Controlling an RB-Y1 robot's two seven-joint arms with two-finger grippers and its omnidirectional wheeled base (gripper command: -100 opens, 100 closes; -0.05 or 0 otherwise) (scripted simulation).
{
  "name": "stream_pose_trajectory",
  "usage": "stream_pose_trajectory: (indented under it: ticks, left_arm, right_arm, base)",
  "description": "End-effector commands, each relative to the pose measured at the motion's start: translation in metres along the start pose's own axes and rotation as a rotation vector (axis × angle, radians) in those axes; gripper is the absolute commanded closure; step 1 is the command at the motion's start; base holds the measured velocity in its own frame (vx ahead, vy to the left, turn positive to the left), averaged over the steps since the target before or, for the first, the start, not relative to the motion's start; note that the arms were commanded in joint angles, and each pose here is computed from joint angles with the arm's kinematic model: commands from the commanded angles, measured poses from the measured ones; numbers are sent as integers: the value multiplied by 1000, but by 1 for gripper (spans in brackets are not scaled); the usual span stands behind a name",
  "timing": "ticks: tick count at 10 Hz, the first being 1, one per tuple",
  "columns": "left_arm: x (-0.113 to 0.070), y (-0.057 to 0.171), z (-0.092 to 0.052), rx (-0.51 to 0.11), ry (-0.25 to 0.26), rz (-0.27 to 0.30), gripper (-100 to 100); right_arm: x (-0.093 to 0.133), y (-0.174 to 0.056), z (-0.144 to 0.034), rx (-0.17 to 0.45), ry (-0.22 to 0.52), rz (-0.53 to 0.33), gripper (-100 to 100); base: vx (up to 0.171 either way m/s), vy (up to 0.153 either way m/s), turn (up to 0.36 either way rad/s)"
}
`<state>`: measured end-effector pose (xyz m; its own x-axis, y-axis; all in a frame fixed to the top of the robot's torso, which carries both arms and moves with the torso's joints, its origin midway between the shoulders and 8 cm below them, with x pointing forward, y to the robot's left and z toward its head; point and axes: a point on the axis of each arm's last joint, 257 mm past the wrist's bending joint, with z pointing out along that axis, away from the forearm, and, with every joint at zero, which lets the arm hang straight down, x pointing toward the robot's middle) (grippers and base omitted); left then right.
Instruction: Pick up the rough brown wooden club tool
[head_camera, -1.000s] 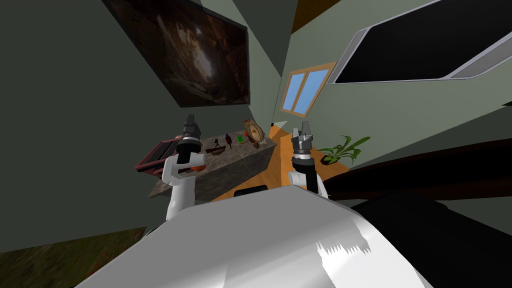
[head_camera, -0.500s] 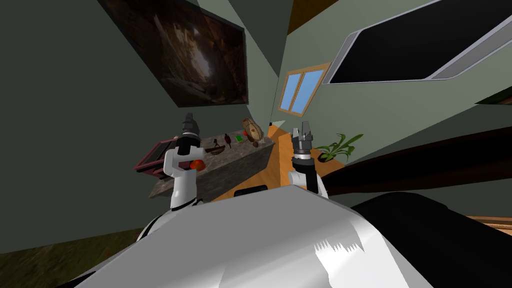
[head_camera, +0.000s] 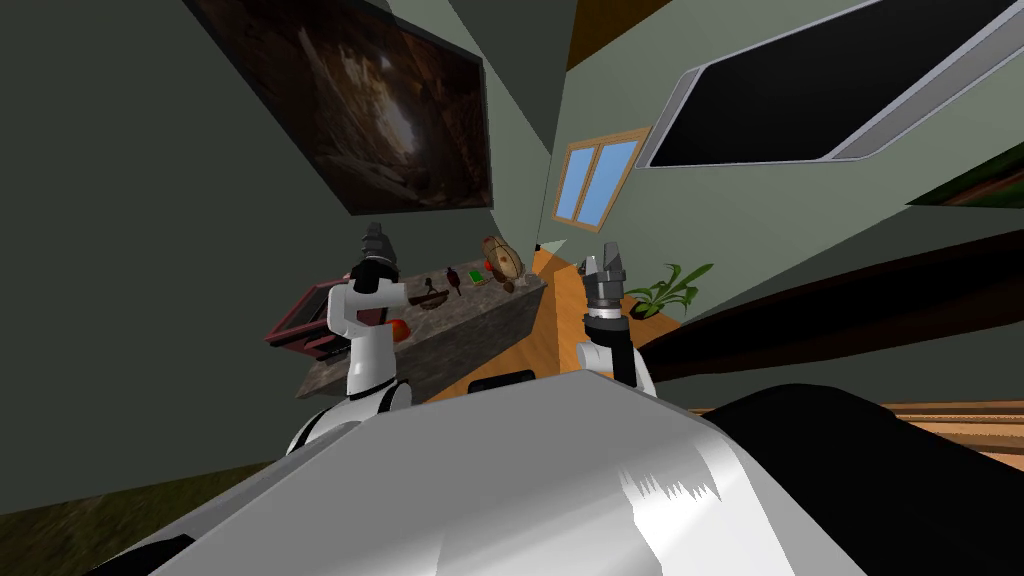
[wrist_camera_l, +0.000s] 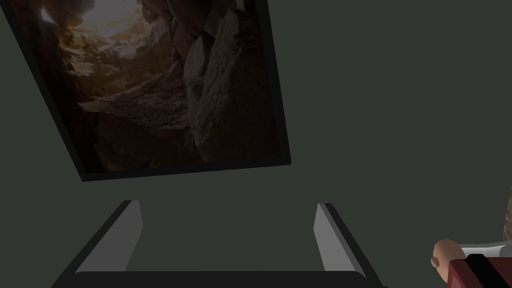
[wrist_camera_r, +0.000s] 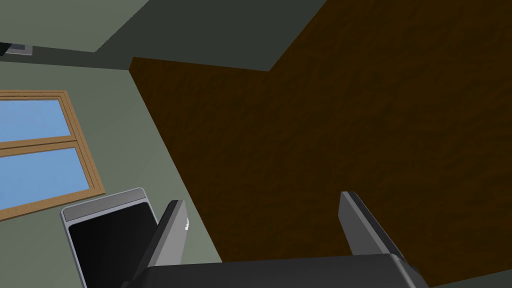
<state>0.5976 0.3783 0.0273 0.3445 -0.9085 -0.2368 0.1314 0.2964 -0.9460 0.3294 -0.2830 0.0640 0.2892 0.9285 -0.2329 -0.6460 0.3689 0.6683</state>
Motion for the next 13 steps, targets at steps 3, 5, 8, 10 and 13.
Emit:
stream_pose_trajectory:
  ticks: [3,5,8,10,13]
  left_arm:
    - [-6,14,13,-93,-32,-27,-100]
    - [-10,22,23,-150,-54,-52,-100]
    - [-14,35,30,-226,-76,-79,-100]
    - [-16,43,36,-282,-93,-107,-100]
    - [-17,57,39,-363,-109,-135,-100]
  right_arm:
    - [0,0,0,0,0,0,0]
    - [0,0,0,0,0,0,0]
    - [0,0,0,0,0,0,0]
    - [0,0,0,0,0,0,0]
    - [0,0,0,0,0,0,0]
  base:
    - [-31,23,-48]
    - [-19,27,-73]
    - [-19,18,-54]
    - [-12,15,-49]
    - [-13,23,-41]
